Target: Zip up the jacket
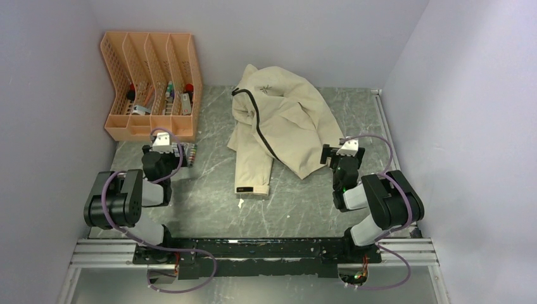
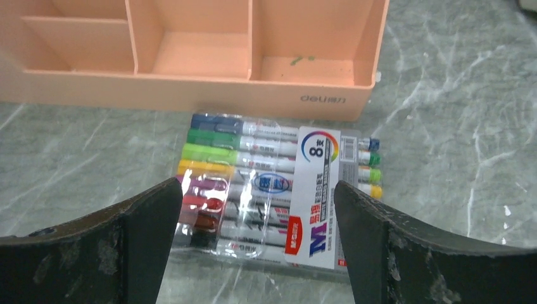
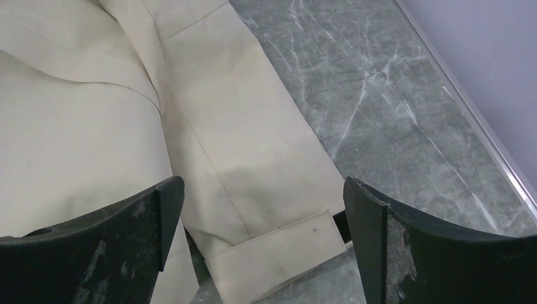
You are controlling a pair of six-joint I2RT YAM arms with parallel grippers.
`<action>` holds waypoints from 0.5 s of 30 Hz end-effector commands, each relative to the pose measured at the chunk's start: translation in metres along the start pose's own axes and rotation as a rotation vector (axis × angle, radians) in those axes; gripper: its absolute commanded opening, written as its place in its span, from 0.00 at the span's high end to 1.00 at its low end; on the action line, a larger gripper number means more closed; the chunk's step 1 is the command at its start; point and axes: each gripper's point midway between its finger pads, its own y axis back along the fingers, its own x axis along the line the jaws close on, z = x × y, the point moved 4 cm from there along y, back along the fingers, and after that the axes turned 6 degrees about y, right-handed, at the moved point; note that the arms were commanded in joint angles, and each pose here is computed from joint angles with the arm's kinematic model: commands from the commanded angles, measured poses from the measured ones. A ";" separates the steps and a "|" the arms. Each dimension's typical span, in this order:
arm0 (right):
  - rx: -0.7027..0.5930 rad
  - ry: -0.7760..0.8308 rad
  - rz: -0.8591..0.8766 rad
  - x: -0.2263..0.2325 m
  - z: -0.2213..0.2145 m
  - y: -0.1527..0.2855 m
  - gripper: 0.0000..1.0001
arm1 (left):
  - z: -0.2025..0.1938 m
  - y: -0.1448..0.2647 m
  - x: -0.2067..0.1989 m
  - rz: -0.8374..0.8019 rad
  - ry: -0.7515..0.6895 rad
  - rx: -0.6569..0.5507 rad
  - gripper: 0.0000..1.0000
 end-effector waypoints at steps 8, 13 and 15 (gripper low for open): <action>-0.045 -0.022 -0.010 -0.002 0.012 -0.006 0.00 | 0.032 -0.011 0.002 -0.037 0.035 -0.132 0.07; -0.048 -0.022 -0.011 -0.002 0.012 -0.006 0.01 | 0.033 -0.010 0.002 -0.037 0.035 -0.141 0.07; -0.045 -0.021 -0.010 -0.002 0.012 -0.006 0.01 | 0.033 -0.011 0.002 -0.036 0.035 -0.141 0.07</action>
